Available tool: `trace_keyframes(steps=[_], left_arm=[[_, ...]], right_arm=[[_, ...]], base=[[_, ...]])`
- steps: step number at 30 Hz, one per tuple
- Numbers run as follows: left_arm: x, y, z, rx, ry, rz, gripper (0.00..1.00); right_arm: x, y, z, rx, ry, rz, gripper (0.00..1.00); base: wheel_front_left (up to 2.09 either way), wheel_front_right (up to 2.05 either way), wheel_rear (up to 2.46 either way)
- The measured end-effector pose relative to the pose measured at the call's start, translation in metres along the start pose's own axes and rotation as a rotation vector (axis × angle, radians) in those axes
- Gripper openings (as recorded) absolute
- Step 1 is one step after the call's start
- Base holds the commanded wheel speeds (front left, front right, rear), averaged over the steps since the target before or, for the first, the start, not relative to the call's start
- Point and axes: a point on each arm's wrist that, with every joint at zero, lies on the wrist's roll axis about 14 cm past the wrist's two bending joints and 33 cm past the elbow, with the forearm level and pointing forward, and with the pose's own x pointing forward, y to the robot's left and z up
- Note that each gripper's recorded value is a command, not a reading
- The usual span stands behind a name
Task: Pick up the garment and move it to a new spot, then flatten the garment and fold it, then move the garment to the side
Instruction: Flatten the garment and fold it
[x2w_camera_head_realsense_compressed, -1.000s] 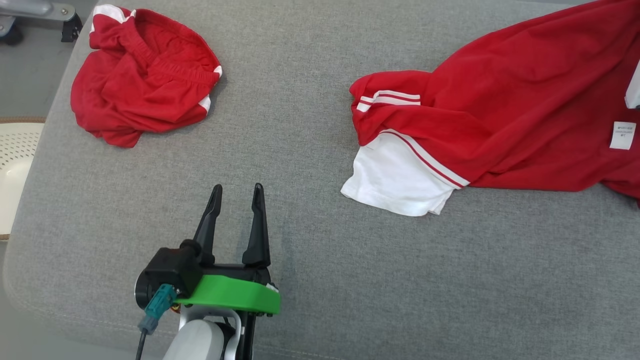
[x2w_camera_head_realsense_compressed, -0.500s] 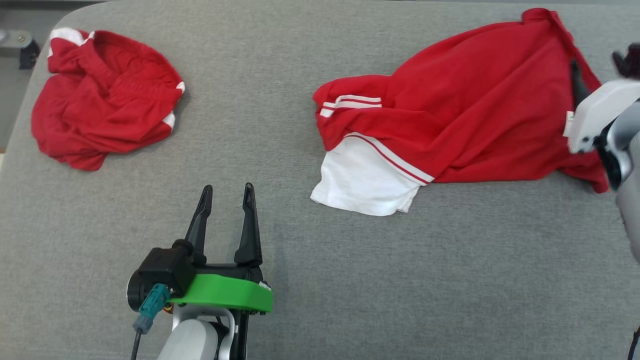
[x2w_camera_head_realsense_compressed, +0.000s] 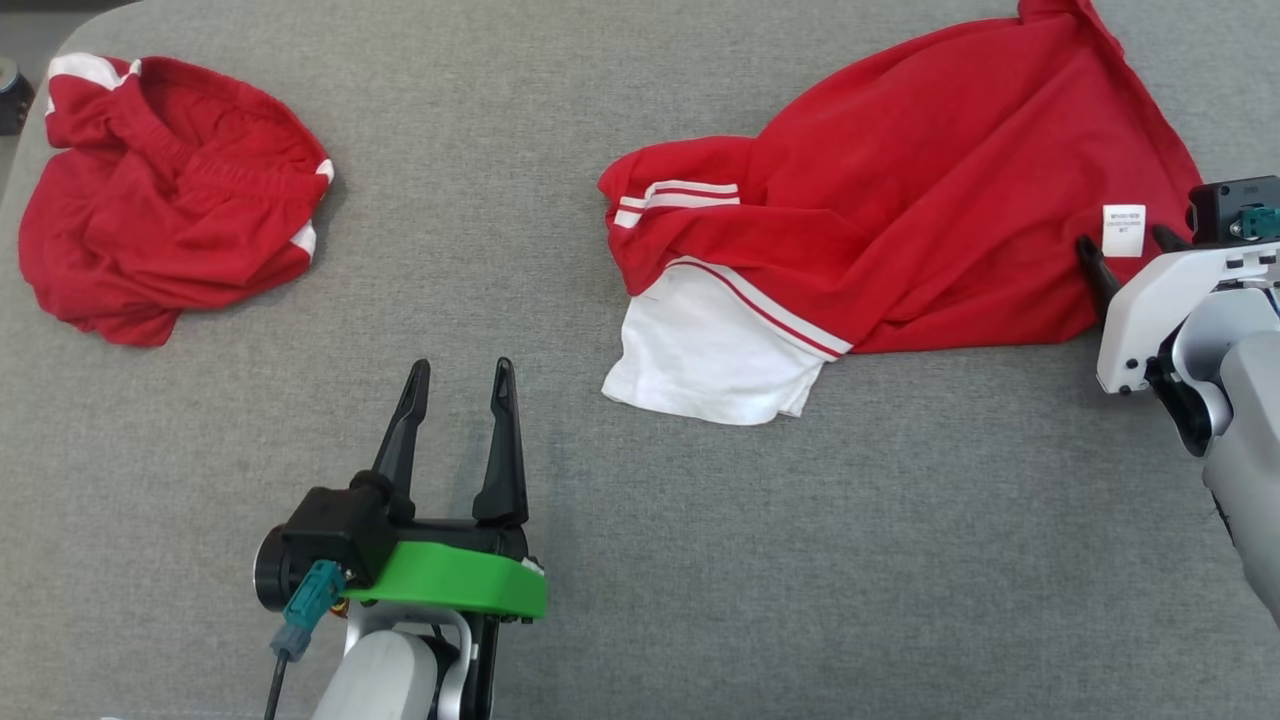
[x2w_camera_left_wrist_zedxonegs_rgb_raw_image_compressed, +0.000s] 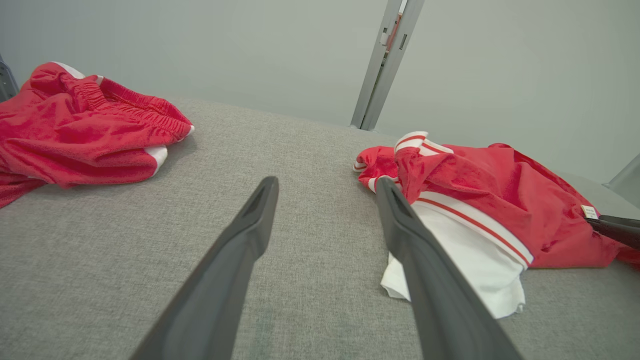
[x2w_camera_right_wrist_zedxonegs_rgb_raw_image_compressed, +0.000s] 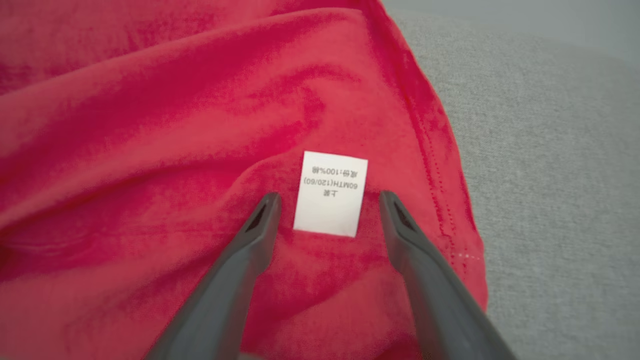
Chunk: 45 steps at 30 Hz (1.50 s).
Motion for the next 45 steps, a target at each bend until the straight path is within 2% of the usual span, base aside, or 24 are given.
trace_keyframes(steps=[2, 3, 4, 7, 8, 20, 32, 39, 45], left_arm=[[-0.001, 0.004, 0.0, 0.003, 0.001, 0.012, 1.0], [-0.002, 0.005, 0.001, 0.004, -0.001, 0.016, 1.0], [-0.002, 0.007, 0.001, 0.005, -0.001, 0.02, 1.0], [-0.003, 0.008, 0.003, 0.006, -0.006, 0.024, 1.0], [-0.004, 0.008, 0.003, 0.006, -0.007, 0.024, 1.0], [-0.007, 0.001, 0.003, 0.001, -0.005, 0.005, 1.0], [-0.012, -0.015, 0.006, 0.001, -0.014, -0.039, 1.0], [-0.012, -0.023, 0.007, -0.006, -0.018, -0.06, 1.0], [-0.006, -0.03, 0.006, -0.006, -0.018, -0.084, 1.0]], right_arm=[[0.003, 0.005, -0.001, 0.001, 0.005, 0.01, 1.0], [0.004, 0.008, -0.001, 0.003, 0.005, 0.017, 0.69], [0.005, 0.01, -0.002, 0.003, 0.006, 0.022, 0.45], [0.005, 0.01, 0.0, 0.005, 0.002, 0.023, 0.08], [0.005, 0.01, 0.001, 0.004, -0.002, 0.021, 0.0], [-0.008, -0.007, 0.023, 0.01, -0.112, -0.019, 0.0], [-0.043, -0.015, 0.104, -0.055, -0.398, -0.034, 0.0], [-0.072, -0.019, 0.07, -0.03, -0.427, -0.055, 0.0], [-0.099, -0.013, 0.01, 0.065, -0.389, -0.102, 0.0]], base=[[0.0, 0.0, 0.0], [0.0, 0.0, 0.0], [0.0, 0.0, 0.0], [0.0, 0.0, 0.0], [0.0, 0.0, 0.0], [0.0, 0.0, 0.0], [0.0, 0.0, 0.0], [0.0, 0.0, 0.0], [0.0, 0.0, 0.0]])
